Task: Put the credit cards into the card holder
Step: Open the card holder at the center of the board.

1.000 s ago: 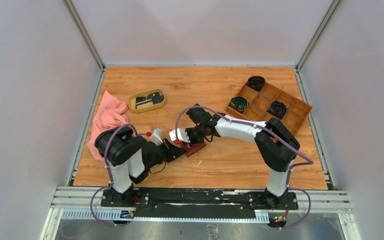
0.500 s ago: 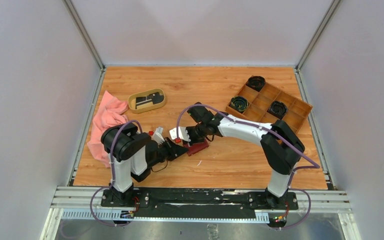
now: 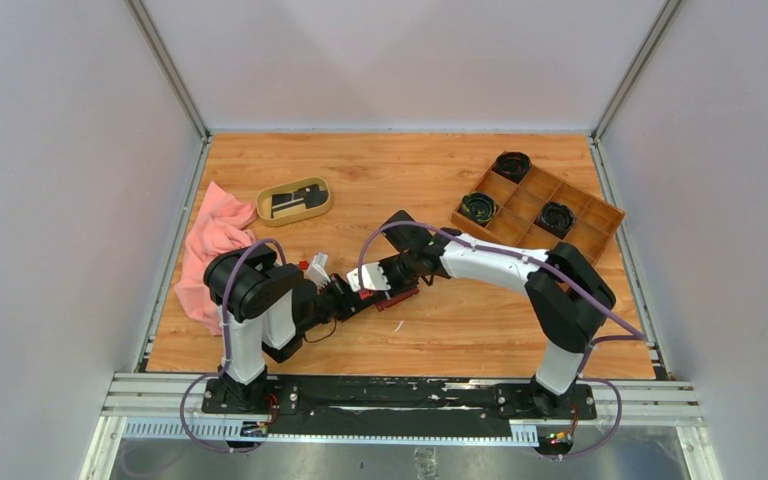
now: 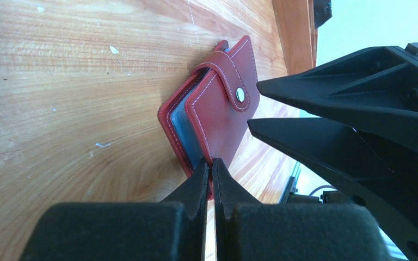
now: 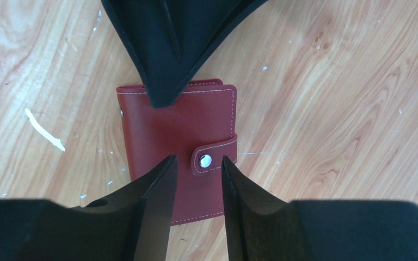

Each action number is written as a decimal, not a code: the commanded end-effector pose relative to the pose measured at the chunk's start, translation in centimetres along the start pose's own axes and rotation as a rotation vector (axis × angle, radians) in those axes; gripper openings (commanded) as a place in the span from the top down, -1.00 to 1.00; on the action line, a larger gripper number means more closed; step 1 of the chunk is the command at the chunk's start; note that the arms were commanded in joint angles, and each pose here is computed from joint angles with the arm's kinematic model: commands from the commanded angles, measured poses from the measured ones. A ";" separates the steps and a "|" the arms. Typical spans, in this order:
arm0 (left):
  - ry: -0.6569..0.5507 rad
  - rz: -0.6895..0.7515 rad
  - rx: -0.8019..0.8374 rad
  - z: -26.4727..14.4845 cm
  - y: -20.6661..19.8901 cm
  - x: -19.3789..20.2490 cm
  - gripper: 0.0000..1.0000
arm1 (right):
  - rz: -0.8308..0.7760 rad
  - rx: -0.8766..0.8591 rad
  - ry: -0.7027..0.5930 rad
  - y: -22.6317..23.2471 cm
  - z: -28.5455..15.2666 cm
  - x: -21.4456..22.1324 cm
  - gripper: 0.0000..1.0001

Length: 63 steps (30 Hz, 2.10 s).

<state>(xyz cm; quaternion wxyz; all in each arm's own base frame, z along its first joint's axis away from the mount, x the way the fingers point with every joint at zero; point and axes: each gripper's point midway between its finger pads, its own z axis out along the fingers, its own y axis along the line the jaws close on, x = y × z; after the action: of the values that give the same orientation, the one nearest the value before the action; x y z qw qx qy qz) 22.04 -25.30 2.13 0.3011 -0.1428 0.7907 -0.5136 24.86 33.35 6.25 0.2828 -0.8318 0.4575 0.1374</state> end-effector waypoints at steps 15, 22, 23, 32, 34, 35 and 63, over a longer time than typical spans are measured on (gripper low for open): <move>0.034 0.068 -0.114 -0.7 3.8 1.3 1.00 | 0.008 -0.004 0.109 0.1 1.5 2.9 0.83; 0.048 0.082 -0.134 -0.8 4.6 1.7 1.00 | 0.021 0.055 0.093 -1.1 0.6 2.2 0.99; 0.047 0.084 -0.138 -0.8 4.7 1.7 1.00 | 0.022 0.071 0.089 -1.4 0.3 2.1 0.99; 0.071 0.094 -0.177 -1.0 6.1 2.3 1.00 | 0.036 0.252 0.085 -4.1 -1.2 1.8 1.00; 0.072 0.098 -0.176 -1.0 6.1 2.3 1.00 | 0.047 0.282 0.088 -4.6 -1.4 1.8 1.00; 0.073 0.099 -0.176 -1.0 6.1 2.3 1.00 | 0.059 0.306 0.087 -5.0 -1.6 1.8 1.00; 0.045 0.160 -0.015 -1.1 1.3 1.1 0.36 | 0.310 0.346 0.096 -6.2 -1.6 4.2 1.00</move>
<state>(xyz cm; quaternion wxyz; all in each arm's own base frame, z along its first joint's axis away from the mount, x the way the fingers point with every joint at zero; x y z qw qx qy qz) 21.91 -25.55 1.90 0.3105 -0.1043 0.7948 -0.5108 31.47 32.87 7.45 0.3861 -0.7162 0.5796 0.0456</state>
